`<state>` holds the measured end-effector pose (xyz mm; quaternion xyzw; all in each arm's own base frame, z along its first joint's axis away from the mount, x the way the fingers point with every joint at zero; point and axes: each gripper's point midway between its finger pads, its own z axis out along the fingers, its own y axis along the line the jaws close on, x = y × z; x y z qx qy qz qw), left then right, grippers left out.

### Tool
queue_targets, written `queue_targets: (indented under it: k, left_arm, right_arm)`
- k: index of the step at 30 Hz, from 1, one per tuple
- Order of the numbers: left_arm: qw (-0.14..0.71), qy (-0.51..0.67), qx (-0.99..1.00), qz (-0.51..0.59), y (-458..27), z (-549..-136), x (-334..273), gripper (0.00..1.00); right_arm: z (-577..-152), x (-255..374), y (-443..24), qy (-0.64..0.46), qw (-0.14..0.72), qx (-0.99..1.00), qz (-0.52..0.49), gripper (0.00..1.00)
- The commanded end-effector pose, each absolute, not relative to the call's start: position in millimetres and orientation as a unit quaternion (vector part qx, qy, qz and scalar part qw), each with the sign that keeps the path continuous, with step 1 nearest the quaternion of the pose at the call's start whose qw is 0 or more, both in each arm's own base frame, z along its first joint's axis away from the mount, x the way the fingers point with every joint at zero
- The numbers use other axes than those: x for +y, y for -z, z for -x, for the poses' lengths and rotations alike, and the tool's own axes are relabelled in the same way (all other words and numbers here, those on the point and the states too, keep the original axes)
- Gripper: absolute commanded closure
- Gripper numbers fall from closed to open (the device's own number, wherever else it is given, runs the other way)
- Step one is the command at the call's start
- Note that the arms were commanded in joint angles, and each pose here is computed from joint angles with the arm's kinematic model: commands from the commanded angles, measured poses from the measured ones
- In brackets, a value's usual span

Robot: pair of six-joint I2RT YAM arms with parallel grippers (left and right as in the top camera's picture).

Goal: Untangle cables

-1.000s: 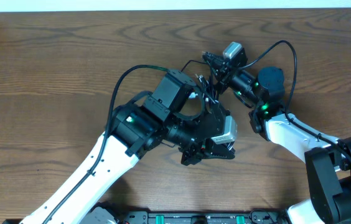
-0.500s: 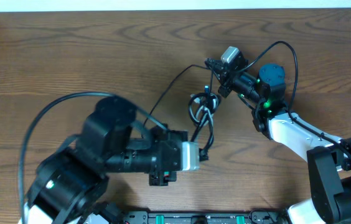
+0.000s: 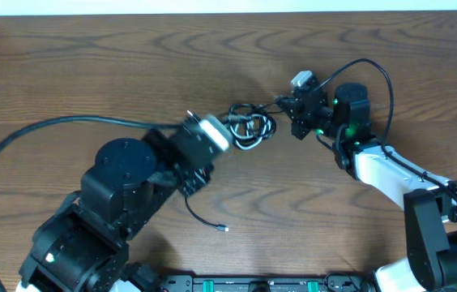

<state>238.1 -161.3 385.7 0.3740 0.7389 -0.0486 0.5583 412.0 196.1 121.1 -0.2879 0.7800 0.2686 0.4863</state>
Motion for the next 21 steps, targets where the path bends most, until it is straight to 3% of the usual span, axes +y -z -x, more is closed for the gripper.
queue_targets:
  k: [1, 7, 12, 20, 21]
  left_arm:
    - [0.601, -0.066, 0.773, -0.189, -412, -260, -94, 0.93]
    - [0.619, -0.137, 0.773, 0.004, -427, -265, -30, 0.93]
    - [0.620, -0.127, 0.770, 0.077, -426, -268, -12, 0.92]
    - [0.596, -0.102, 0.795, 0.046, -405, -290, -36, 0.93]
    - [0.592, -0.084, 0.801, 0.030, -401, -293, -46, 0.92]
  right_arm:
    - [-432, 151, -106, -0.209, 0.481, 0.823, 0.221, 0.99]
    - [-433, 97, -82, -0.187, 0.438, 0.868, 0.145, 0.99]
    - [-433, 59, -73, -0.186, 0.419, 0.886, 0.072, 0.98]
    - [-432, 53, -73, -0.195, 0.415, 0.887, 0.058, 0.71]
    - [-431, 56, -74, -0.200, 0.415, 0.886, 0.062, 0.59]
